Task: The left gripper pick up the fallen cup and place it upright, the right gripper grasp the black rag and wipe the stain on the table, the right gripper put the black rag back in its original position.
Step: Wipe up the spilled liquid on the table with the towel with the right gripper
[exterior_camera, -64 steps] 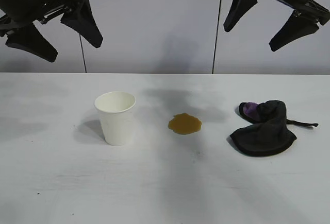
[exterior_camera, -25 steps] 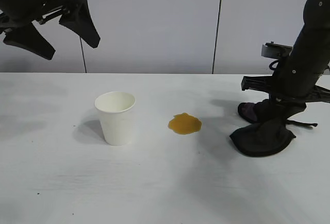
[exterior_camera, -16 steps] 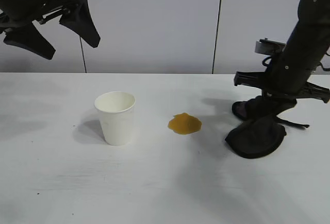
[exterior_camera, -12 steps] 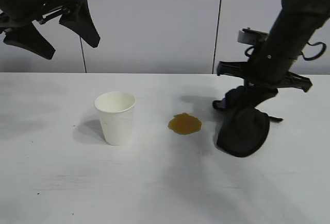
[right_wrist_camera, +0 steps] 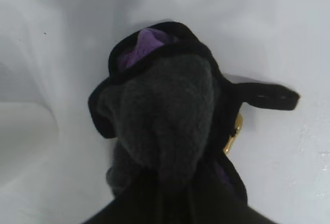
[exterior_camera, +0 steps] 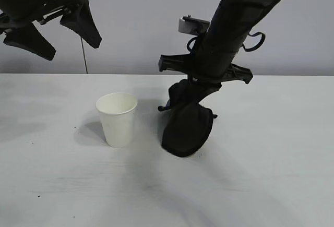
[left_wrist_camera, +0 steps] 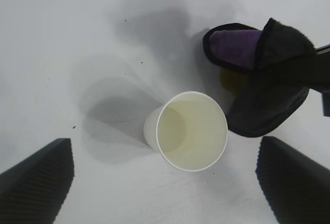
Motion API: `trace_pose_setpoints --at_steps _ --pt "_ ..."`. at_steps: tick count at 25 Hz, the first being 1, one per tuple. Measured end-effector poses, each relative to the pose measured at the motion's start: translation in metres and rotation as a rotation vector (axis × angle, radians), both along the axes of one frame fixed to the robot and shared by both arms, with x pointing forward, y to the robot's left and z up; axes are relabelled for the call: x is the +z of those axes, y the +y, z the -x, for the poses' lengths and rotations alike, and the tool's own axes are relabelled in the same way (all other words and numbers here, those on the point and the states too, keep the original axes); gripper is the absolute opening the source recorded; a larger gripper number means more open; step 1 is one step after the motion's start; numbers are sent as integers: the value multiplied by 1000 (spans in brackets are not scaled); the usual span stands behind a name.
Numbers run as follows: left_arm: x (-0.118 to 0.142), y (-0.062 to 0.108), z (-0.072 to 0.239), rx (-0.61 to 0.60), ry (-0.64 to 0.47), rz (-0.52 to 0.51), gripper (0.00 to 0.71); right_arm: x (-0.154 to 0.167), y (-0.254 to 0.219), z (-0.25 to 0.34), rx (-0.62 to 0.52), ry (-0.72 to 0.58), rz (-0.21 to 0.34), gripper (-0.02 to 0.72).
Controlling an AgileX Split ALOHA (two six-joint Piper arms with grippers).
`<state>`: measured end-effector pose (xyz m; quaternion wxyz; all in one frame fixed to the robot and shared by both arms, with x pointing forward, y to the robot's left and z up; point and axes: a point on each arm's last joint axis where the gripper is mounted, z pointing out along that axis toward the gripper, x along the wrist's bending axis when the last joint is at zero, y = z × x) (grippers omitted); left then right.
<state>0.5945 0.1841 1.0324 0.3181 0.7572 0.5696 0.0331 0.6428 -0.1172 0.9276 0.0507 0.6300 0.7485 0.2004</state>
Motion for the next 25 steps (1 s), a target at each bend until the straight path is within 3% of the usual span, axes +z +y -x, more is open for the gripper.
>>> trace_pose_setpoints --at_steps 5,10,18,25 --pt "0 0 0 0 0 0 693 -34 3 -5 -20 30 -3 13" --pt "0 0 0 0 0 0 693 -35 -3 -9 -71 24 10 13" --pt "0 0 0 1 -4 -2 693 -34 -73 -26 -185 71 112 13" --pt "0 0 -1 6 -15 -3 693 -31 -102 -29 -208 105 104 12"
